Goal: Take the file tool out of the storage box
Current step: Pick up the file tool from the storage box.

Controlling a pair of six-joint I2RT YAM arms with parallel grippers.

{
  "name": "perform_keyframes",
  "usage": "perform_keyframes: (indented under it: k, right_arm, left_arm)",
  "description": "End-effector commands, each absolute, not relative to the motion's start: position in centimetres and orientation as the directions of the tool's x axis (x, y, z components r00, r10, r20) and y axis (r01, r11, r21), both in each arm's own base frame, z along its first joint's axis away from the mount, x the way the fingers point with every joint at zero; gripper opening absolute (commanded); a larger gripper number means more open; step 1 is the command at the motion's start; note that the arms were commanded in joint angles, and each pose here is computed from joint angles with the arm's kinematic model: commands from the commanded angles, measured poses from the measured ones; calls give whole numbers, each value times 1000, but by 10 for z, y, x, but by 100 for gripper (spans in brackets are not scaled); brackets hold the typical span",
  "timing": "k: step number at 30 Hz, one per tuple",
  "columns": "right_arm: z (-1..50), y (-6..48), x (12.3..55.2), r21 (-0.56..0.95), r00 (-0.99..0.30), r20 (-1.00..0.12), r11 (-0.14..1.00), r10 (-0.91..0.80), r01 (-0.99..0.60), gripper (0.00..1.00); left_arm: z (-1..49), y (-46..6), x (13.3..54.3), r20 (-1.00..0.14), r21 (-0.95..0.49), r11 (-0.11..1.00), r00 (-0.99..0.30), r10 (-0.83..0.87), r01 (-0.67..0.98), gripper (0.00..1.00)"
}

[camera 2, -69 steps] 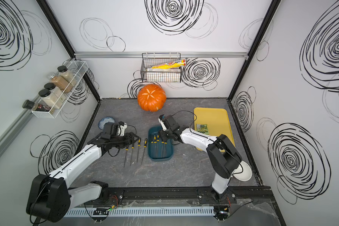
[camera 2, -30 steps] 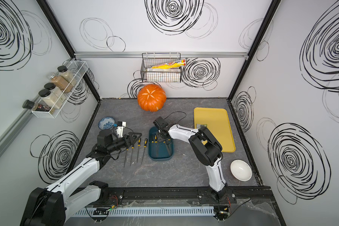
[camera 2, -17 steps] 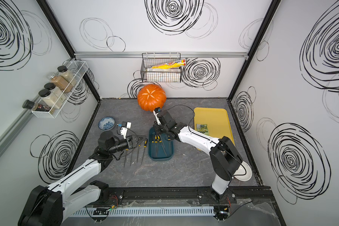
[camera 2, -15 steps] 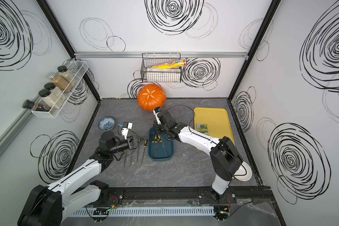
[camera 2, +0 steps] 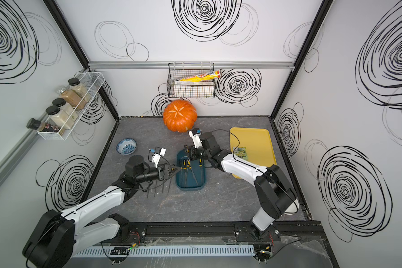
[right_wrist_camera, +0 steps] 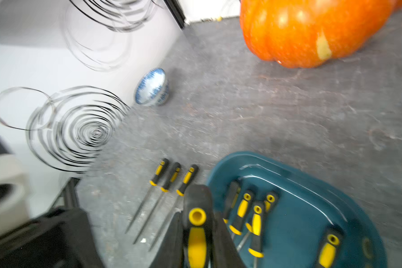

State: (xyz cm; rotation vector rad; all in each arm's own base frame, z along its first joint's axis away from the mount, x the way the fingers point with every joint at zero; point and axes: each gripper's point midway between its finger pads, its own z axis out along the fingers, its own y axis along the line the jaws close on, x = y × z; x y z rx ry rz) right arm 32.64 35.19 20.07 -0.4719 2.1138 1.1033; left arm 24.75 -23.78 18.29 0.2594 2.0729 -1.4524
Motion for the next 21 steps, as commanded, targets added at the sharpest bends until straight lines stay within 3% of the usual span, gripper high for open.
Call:
perform_keyframes:
  k: [1,8,12,18,21]
  right_arm:
    - [260,375,298,669,-687,-724,303,62,-679,10]
    - [265,377,286,712,-715,-695,212,80,-669,10]
    - [272,374,282,708,-705,-703,192,98,-680,10]
    - [270,367,282,701,-692,-710,213,129,-680,11]
    - [268,365,281,697,-686,-715,219,137,-683,11]
  left_arm:
    - [188,-246,254,-613,-752,406,-777,-141,520,73]
    - [185,-264,248,-637,-718,424,-766,-83,552,72]
    - [178,-269,248,-627,-718,433,-776,-63,545,55]
    - [178,-271,247,-628,-719,428,-775,-63,548,38]
    - [179,-271,247,-627,-721,423,-776,-63,549,26]
